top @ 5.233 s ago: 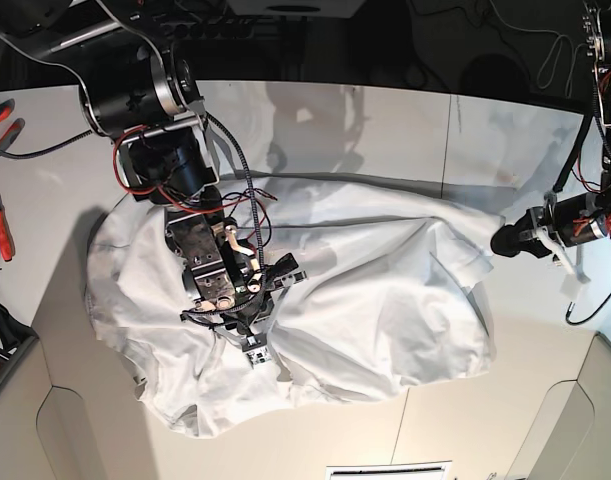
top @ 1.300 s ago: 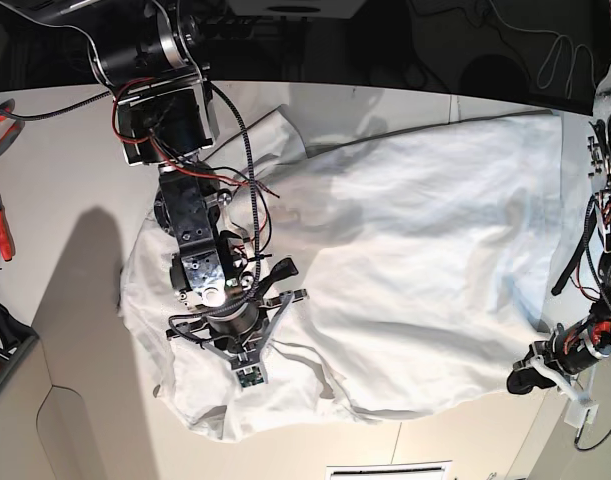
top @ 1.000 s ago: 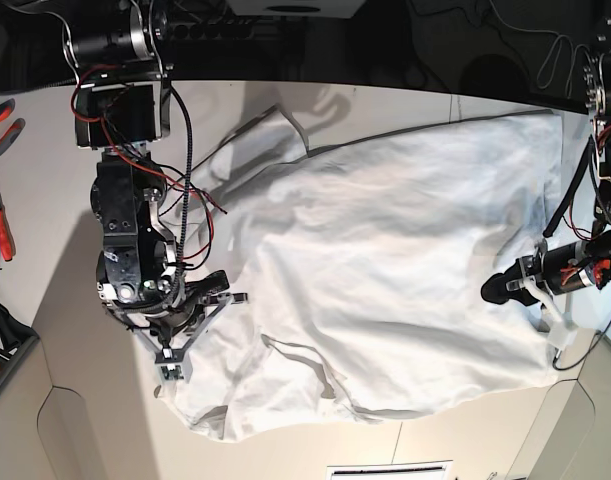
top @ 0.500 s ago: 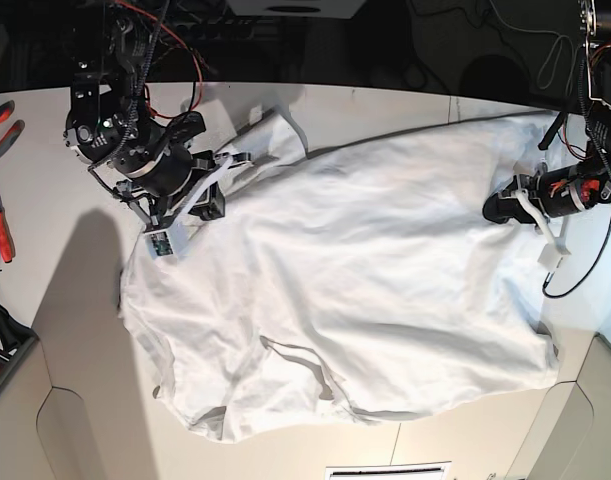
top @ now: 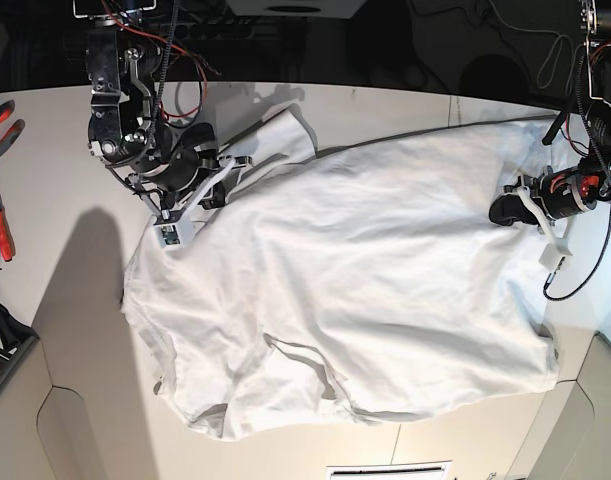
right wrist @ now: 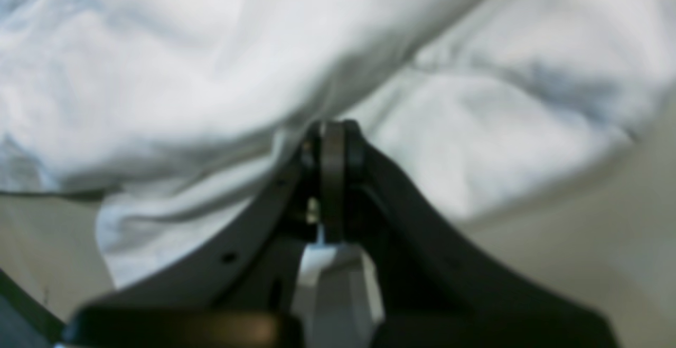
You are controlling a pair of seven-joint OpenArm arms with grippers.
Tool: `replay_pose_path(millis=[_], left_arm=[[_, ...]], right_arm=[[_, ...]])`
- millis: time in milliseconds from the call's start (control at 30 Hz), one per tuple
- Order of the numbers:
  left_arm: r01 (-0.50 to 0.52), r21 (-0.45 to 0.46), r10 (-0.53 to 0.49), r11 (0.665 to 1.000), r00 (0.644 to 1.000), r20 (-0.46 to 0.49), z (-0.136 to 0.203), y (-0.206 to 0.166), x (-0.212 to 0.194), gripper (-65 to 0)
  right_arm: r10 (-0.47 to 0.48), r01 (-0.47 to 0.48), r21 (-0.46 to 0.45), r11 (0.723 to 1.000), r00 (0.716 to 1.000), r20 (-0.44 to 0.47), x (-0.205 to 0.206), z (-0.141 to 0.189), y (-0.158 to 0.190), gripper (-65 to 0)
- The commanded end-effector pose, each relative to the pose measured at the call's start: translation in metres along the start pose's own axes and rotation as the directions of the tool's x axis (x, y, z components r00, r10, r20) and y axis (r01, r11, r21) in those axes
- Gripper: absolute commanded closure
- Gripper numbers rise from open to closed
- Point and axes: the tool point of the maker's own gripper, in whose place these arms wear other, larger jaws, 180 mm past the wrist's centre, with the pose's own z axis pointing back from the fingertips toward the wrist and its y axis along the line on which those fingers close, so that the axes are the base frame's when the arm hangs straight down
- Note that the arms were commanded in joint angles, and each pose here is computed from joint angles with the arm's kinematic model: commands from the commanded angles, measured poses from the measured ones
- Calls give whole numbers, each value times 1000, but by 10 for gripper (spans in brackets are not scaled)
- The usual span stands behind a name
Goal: Layout the t-shirt on the table in an organized manner, then fold the t-shirt properly
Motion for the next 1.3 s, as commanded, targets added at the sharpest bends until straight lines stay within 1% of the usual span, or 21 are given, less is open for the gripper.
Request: replay_pose_path(millis=[0, 133, 200, 267, 333, 400, 533, 600, 667, 733, 800, 867, 933, 967, 1000, 1033, 1067, 1100, 1133, 1200, 1267], left_arm=[[35, 72, -30, 997, 997, -69, 8, 18, -9, 0], [86, 122, -76, 989, 994, -83, 14, 32, -8, 0], [76, 227, -61, 971, 996, -72, 21, 53, -4, 0], [93, 315, -71, 944, 994, -82, 27, 70, -3, 0], [104, 364, -81, 926, 994, -79, 31, 80, 0, 0], [112, 387, -89, 915, 993, -76, 33, 84, 1, 0], [111, 389, -94, 914, 994, -63, 33, 84, 6, 0], [111, 390, -95, 914, 994, -60, 33, 84, 7, 0], [111, 391, -98, 914, 994, -54, 33, 84, 10, 0], [111, 390, -103, 914, 994, -40, 33, 84, 13, 0], [112, 389, -117, 914, 993, -11, 33, 82, 19, 0], [120, 371, -136, 921, 990, 19, 32, 76, 28, 0], [157, 327, -181, 932, 983, 43, 32, 63, 41, -1], [175, 312, -203, 934, 977, 60, 32, 56, 49, -63], [187, 298, -220, 936, 972, 81, 33, 50, 57, -132], [196, 290, -234, 937, 967, 103, 35, 44, 67, -195], [206, 285, -249, 936, 961, 122, 38, 38, 76, -243], [216, 281, -262, 935, 956, 135, 40, 33, 83, -263], [221, 288, -271, 932, 951, 147, 43, 29, 91, -265], [224, 315, -290, 922, 940, 179, 50, 26, 106, -265], [237, 323, -314, 916, 925, 213, 55, 20, 118, -265]], right_arm=[[12, -12, 1, 1000, 1000, 10, 10, 0, 1, 0], [48, -51, -42, 998, 996, -77, -5, 2, -11, 0], [56, -63, -53, 997, 991, -122, -12, 5, -17, 0], [72, -83, -71, 994, 985, -154, -13, 12, -24, 0], [92, -107, -90, 990, 983, -156, -7, 20, -31, 0], [115, -131, -106, 986, 983, -142, 2, 29, -34, 0], [150, -160, -116, 980, 985, -90, 24, 46, -30, 0], [142, -146, -68, 987, 989, -50, 29, 51, -17, 0], [144, -144, 8, 989, 989, -8, 31, 58, 2, 0], [154, -156, 30, 987, 987, 53, 38, 67, 13, 0], [174, -175, -3, 985, 980, 101, 46, 76, 12, 0], [189, -179, -93, 980, 975, 114, 54, 82, -3, 0], [195, -170, -181, 969, 972, 130, 61, 86, -21, 0], [198, -166, -213, 963, 970, 139, 63, 89, -29, -70], [200, -160, -236, 958, 968, 154, 67, 91, -36, -162], [197, -151, -257, 955, 966, 166, 69, 94, -43, -230], [187, -135, -274, 952, 967, 174, 70, 97, -51, -250], [169, -113, -291, 950, 969, 177, 69, 99, -60, -248], [144, -83, -312, 947, 973, 178, 67, 101, -71, -249], [78, -17, -316, 949, 980, 181, 58, 100, -88, -249], [-35, 83, -265, 961, 983, 183, 44, 93, -99, -249]])
